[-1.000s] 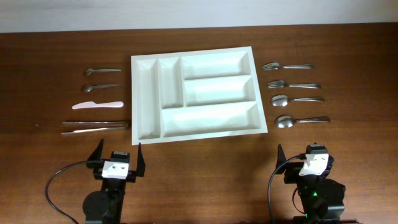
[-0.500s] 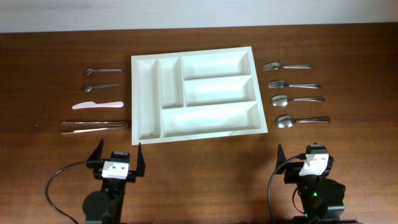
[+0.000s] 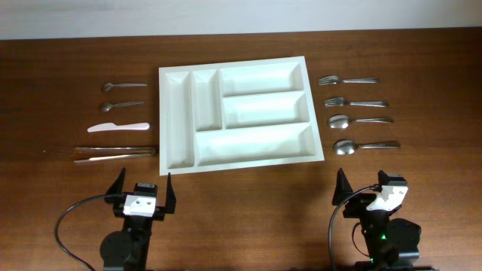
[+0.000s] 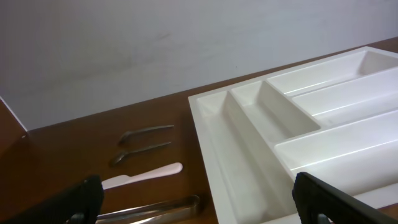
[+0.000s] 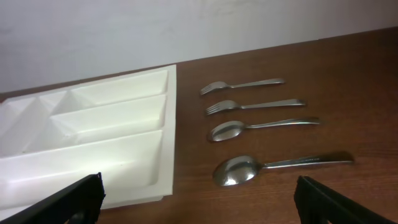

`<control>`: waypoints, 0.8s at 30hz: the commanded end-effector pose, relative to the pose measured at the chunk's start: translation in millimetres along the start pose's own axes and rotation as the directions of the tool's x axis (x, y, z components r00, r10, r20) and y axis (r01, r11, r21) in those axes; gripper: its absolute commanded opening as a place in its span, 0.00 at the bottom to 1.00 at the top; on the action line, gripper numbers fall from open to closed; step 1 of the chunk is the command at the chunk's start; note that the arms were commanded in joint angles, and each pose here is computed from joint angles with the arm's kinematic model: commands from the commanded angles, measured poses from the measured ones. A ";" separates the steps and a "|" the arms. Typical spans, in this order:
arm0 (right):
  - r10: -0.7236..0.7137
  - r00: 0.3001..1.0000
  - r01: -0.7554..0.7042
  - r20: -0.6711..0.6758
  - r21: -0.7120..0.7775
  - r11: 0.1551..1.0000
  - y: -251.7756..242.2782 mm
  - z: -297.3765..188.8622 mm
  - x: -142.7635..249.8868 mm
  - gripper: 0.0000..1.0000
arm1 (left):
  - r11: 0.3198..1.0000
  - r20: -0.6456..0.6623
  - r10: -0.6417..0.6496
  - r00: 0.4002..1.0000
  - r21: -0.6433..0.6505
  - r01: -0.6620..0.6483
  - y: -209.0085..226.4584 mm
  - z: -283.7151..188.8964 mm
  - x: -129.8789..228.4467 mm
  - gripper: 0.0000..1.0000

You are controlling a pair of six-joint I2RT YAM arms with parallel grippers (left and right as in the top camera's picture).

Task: Pack container
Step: 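Raise the right gripper and swing it toward the spoons on the right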

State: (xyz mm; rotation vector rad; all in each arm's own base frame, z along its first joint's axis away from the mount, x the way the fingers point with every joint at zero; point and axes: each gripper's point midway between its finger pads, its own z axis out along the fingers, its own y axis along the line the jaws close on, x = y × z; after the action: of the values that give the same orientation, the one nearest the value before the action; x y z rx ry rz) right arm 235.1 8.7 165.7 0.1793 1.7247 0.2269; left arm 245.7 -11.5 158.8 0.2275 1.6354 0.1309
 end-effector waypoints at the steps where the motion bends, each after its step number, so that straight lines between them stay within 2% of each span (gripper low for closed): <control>1: 0.014 0.999 -0.012 0.042 -0.042 0.999 10.5 -5.8 -18.2 0.99 | 1.000 0.001 0.015 1.000 -0.004 -0.015 0.0 0.2 1.9 0.99; 10: 0.011 0.994 0.000 0.106 -0.109 0.994 28.0 -19.4 -50.9 0.99 | 1.000 0.001 0.015 1.000 -0.004 -0.015 0.0 0.2 1.9 0.99; 17: 0.089 0.986 -0.062 0.144 -0.186 0.981 49.2 -39.2 -95.0 0.99 | 1.000 0.001 0.016 1.000 -0.004 -0.016 0.0 0.2 1.9 0.99; 20: 0.088 0.990 -0.066 0.107 -0.199 0.978 56.7 -41.6 -107.0 0.99 | 1.000 0.001 0.015 1.000 -0.004 -0.015 0.0 0.2 1.9 0.99; 24: 0.095 0.993 -0.103 -0.065 -0.139 0.985 59.3 -34.9 -118.8 0.99 | 1.000 0.001 0.016 1.000 -0.004 -0.016 0.0 0.2 1.9 0.99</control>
State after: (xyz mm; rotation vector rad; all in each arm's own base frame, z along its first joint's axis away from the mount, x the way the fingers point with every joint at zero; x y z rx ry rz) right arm 216.6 30.8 286.0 0.1486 1.6844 0.4040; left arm 245.7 -11.4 158.6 0.2273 1.6359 0.1312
